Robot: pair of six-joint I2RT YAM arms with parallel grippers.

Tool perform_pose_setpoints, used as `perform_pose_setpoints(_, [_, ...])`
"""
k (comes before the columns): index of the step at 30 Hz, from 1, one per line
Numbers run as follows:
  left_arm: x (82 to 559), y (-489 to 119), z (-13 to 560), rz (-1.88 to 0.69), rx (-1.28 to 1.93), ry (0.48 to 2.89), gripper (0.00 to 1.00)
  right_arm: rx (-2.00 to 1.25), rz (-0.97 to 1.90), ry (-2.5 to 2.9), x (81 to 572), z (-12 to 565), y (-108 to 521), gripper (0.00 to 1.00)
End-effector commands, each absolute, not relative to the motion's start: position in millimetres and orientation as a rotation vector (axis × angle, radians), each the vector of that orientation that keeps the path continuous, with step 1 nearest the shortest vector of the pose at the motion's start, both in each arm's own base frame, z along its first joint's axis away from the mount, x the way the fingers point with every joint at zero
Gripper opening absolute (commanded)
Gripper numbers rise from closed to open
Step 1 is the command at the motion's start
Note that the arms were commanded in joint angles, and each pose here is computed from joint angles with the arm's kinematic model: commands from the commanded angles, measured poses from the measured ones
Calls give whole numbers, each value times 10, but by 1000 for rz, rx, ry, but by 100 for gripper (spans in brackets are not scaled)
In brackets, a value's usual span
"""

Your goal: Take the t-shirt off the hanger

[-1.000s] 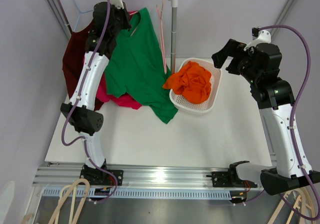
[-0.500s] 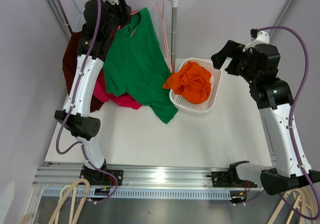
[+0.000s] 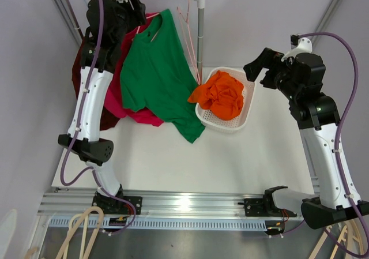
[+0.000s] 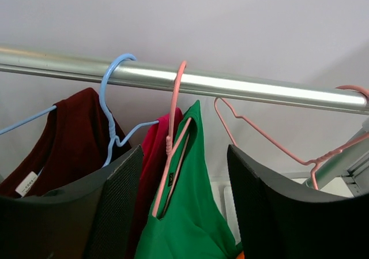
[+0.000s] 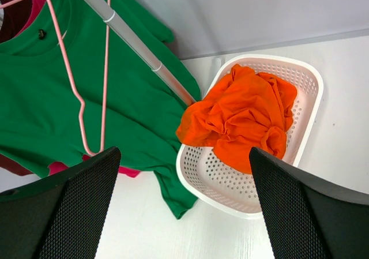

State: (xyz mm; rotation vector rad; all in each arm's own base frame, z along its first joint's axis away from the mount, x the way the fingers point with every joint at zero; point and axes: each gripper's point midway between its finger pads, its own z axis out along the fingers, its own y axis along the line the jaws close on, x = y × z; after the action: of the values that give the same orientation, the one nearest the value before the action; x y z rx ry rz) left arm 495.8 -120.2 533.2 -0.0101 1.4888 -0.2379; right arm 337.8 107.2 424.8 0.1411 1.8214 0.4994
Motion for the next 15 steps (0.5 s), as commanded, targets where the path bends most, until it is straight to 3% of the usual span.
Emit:
perform_pose_setpoints(1, [4969, -1231, 5375, -278, -60, 1489, 66, 136, 526, 1764, 3269, 4461, 1073, 98])
perform_pose_setpoints(11, [5226, -1243, 5217, -347, -82, 1511, 79, 127, 510, 1736, 3178, 4610, 1024, 98])
perform_pose_setpoints(15, [5298, -1235, 5164, -354, -88, 1516, 79, 127, 513, 1731, 3163, 4613, 1021, 98])
